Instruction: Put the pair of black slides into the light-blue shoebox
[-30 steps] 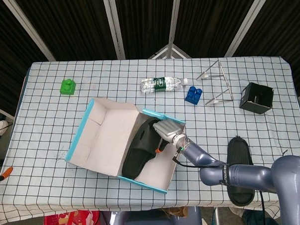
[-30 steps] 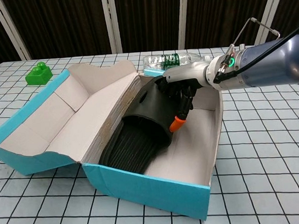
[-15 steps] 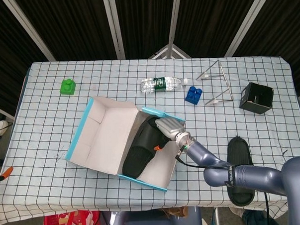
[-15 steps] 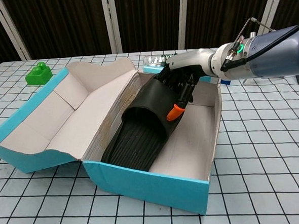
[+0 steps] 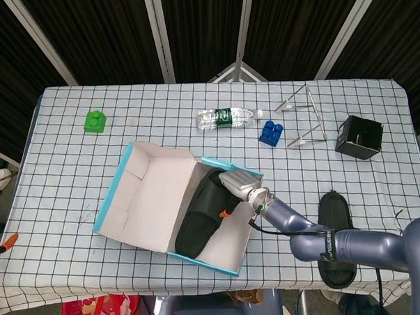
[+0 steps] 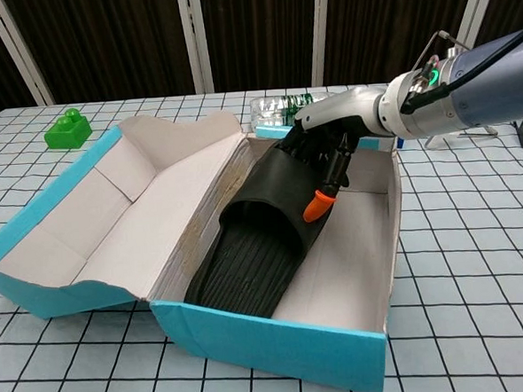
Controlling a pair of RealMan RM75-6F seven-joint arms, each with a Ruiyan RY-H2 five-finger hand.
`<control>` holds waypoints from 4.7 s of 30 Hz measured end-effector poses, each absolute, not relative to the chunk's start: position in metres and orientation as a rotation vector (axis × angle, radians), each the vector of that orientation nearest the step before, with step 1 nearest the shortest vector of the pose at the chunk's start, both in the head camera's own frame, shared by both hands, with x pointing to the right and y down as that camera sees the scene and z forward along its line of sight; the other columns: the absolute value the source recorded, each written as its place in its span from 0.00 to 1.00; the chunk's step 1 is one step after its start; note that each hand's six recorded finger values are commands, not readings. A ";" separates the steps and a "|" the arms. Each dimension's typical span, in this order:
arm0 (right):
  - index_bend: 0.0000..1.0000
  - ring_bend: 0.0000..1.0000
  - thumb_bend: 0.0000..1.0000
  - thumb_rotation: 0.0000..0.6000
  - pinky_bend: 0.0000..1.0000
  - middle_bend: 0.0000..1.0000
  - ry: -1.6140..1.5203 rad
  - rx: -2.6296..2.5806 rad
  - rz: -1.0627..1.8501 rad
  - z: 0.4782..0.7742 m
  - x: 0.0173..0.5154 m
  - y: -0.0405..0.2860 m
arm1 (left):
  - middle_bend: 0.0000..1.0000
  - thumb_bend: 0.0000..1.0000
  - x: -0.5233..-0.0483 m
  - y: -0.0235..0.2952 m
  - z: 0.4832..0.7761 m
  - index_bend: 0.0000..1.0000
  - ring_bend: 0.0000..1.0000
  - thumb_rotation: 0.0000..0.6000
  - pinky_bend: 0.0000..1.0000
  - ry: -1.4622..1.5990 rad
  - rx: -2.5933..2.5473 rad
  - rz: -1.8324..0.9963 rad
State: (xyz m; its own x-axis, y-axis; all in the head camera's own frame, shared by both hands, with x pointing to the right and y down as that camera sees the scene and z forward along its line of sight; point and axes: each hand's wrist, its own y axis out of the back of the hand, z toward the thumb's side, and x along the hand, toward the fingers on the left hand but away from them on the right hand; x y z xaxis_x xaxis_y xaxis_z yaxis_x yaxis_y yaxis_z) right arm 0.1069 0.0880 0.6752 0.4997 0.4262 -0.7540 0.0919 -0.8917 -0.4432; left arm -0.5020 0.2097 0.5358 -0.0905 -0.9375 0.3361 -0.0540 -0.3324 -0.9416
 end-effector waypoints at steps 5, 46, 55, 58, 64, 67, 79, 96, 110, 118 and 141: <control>0.00 0.71 0.13 1.00 0.55 0.18 -0.408 -2.393 1.344 0.673 0.103 0.090 | 0.05 0.09 -0.502 0.210 0.535 0.16 0.00 1.00 0.04 1.132 -1.440 -1.516; 0.11 0.08 0.13 1.00 0.10 0.11 -0.604 -2.391 1.117 0.659 0.103 0.085 | 0.05 0.09 -0.501 0.210 0.537 0.17 0.00 1.00 0.04 1.120 -1.444 -1.528; 0.12 0.15 0.13 1.00 0.13 0.11 -0.647 -2.399 1.085 0.650 0.103 0.084 | 0.05 0.09 -0.501 0.210 0.538 0.17 0.00 1.00 0.04 1.120 -1.446 -1.530; 0.18 0.30 0.13 1.00 0.33 0.13 -0.656 -2.401 1.052 0.643 0.100 0.086 | 0.05 0.09 -0.500 0.210 0.538 0.17 0.00 1.00 0.04 1.118 -1.449 -1.528; 0.28 0.46 0.23 1.00 0.58 0.23 -0.673 -2.408 0.976 0.639 0.088 0.093 | 0.05 0.09 -0.500 0.211 0.537 0.17 0.00 1.00 0.04 1.120 -1.447 -1.528; 0.28 0.47 0.25 1.00 0.58 0.24 -0.673 -2.424 0.939 0.640 0.082 0.096 | 0.05 0.09 -0.500 0.211 0.538 0.17 0.00 1.00 0.04 1.119 -1.449 -1.529; 0.30 0.50 0.25 1.00 0.58 0.28 -0.627 -2.436 0.957 0.659 0.071 0.100 | 0.05 0.09 -0.501 0.211 0.538 0.17 0.00 1.00 0.04 1.122 -1.448 -1.532; 0.30 0.50 0.25 1.00 0.58 0.28 -0.587 -2.457 1.056 0.694 0.064 0.111 | 0.05 0.09 -0.503 0.210 0.536 0.18 0.00 1.00 0.04 1.129 -1.447 -1.532; 0.30 0.40 0.25 1.00 0.57 0.27 -0.735 -2.508 0.920 0.635 0.071 0.084 | 0.05 0.09 -0.503 0.211 0.539 0.18 0.00 1.00 0.04 1.119 -1.448 -1.546; 0.21 0.22 0.25 1.00 0.33 0.15 -0.795 -2.464 0.967 0.594 0.123 0.064 | 0.04 0.09 -0.504 0.207 0.536 0.17 0.00 1.00 0.04 1.134 -1.410 -1.516; 0.09 0.13 0.25 1.00 0.21 0.10 -1.070 -1.988 1.600 0.582 0.392 0.216 | 0.00 0.07 -0.501 0.200 0.527 0.12 0.00 1.00 0.06 1.225 -1.348 -1.337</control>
State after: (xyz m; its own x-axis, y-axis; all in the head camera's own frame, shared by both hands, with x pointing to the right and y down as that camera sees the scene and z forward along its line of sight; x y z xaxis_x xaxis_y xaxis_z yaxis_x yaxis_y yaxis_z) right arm 0.3916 0.2155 0.5822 0.0657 0.7481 -0.6603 0.3248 -0.6417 -0.6948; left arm -0.5014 0.1995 0.5273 -0.0540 -0.9858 0.1588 -0.0721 -0.1548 -0.9853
